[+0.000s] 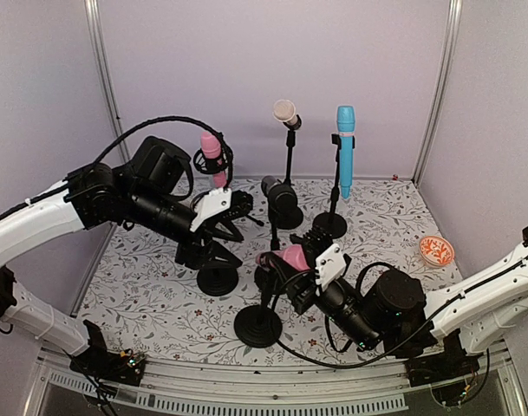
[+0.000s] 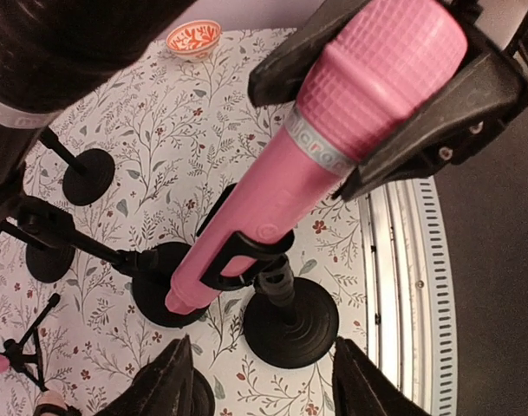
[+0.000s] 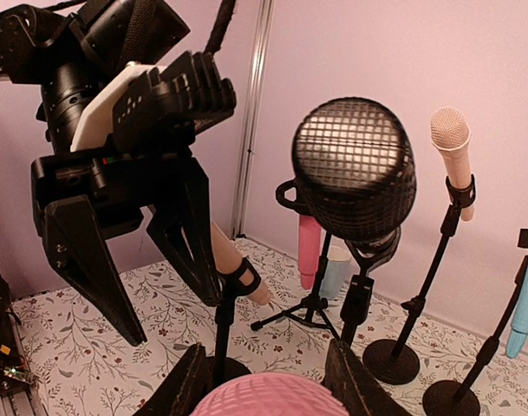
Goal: Remove the microphone from the stand
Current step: Hold the microphone stand at the corner of the board, then remove the microphone from the microphone stand, then pass from the right arm to the left
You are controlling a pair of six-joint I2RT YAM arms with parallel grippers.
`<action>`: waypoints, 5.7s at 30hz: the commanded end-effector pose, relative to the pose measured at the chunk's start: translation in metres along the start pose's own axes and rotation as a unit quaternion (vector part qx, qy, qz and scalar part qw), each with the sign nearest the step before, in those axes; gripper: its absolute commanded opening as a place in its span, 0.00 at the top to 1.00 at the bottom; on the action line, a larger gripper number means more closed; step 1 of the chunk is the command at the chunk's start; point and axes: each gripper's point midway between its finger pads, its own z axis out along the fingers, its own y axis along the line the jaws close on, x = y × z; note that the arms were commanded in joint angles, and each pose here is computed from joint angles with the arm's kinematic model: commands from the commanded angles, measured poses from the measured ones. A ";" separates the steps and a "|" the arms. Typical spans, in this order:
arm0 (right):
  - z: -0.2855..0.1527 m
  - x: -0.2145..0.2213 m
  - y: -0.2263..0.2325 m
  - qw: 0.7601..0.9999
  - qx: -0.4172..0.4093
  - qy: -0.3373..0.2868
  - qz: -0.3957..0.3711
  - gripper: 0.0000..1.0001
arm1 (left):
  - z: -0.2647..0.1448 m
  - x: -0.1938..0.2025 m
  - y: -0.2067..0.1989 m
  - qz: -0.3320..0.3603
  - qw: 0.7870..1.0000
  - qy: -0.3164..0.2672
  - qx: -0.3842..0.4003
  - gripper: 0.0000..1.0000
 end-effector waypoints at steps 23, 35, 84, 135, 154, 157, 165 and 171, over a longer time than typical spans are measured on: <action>-0.054 -0.015 -0.063 0.980 0.177 -0.057 0.072 1.00 | 0.124 0.024 0.003 -0.063 0.994 0.056 -0.065 0.70; -0.056 -0.028 -0.048 0.980 0.151 -0.089 0.090 1.00 | 0.133 0.028 -0.022 -0.068 0.996 0.056 -0.017 0.49; -0.076 -0.029 -0.003 0.986 -0.018 -0.055 0.158 1.00 | 0.140 0.068 0.020 -0.106 0.987 0.086 -0.086 1.00; -0.127 -0.138 0.028 0.995 -0.053 -0.083 -0.025 1.00 | 0.113 0.103 0.031 -0.056 0.991 0.089 -0.078 0.28; -0.078 -0.081 0.042 0.986 -0.158 0.012 0.052 1.00 | -0.001 0.026 0.006 0.041 0.997 -0.014 -0.063 0.01; -0.066 -0.076 0.047 0.980 -0.183 0.025 0.069 1.00 | -0.016 0.014 0.004 0.072 0.994 -0.034 -0.070 0.01; -0.017 -0.087 0.056 0.979 -0.193 -0.008 0.070 1.00 | -0.030 -0.007 -0.017 0.110 0.992 -0.062 -0.022 0.12; 0.015 -0.088 0.062 0.978 -0.192 -0.031 0.070 1.00 | -0.035 -0.007 -0.031 0.139 0.989 -0.052 0.017 0.24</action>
